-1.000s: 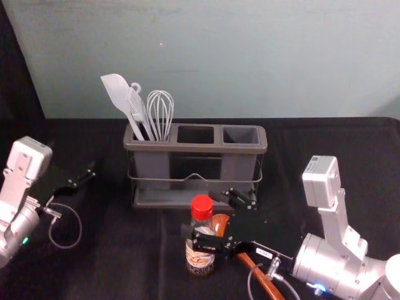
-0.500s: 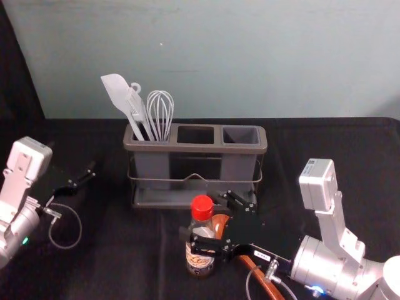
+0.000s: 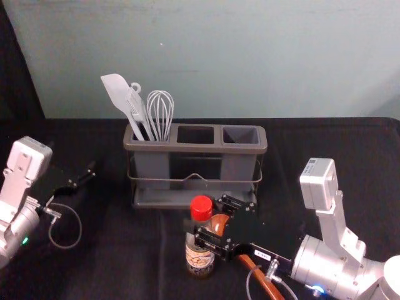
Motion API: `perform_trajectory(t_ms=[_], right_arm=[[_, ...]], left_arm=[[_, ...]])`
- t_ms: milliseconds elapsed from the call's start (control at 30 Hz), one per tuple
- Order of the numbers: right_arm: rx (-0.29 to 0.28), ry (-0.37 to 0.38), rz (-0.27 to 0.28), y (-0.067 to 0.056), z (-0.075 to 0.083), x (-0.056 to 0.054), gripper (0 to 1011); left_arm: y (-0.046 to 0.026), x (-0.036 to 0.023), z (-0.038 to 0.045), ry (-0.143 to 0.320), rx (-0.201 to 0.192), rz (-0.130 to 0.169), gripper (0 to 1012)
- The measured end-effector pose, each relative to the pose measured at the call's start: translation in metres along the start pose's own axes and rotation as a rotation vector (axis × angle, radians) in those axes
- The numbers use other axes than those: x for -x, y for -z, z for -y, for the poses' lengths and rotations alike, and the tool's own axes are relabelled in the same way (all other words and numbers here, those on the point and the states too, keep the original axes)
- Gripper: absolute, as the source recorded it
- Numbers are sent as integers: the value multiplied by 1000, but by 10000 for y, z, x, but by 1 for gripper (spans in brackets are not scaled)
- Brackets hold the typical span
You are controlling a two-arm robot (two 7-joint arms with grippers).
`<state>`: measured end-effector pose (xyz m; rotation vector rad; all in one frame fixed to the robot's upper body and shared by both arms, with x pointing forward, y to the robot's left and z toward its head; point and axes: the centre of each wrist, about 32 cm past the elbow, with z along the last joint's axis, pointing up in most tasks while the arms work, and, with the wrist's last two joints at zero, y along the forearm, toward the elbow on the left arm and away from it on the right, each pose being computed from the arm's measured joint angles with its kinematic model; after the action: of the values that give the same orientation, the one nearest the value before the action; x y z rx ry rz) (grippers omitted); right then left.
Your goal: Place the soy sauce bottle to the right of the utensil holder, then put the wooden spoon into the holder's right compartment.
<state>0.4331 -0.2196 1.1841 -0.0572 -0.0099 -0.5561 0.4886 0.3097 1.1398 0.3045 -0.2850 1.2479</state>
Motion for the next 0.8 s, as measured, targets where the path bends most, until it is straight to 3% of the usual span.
perform_trajectory(t_ms=[267,600,800], right_arm=[[0,0,0,-2,1,0,400],[-1,-5,0,-4,8,-2,390],[-9,-21,-9,-55,128,3,390]], left_arm=[[0,0,0,0,0,0,1011],[0,0,0,0,0,0,1012],[0,0,0,0,0,0,1012]])
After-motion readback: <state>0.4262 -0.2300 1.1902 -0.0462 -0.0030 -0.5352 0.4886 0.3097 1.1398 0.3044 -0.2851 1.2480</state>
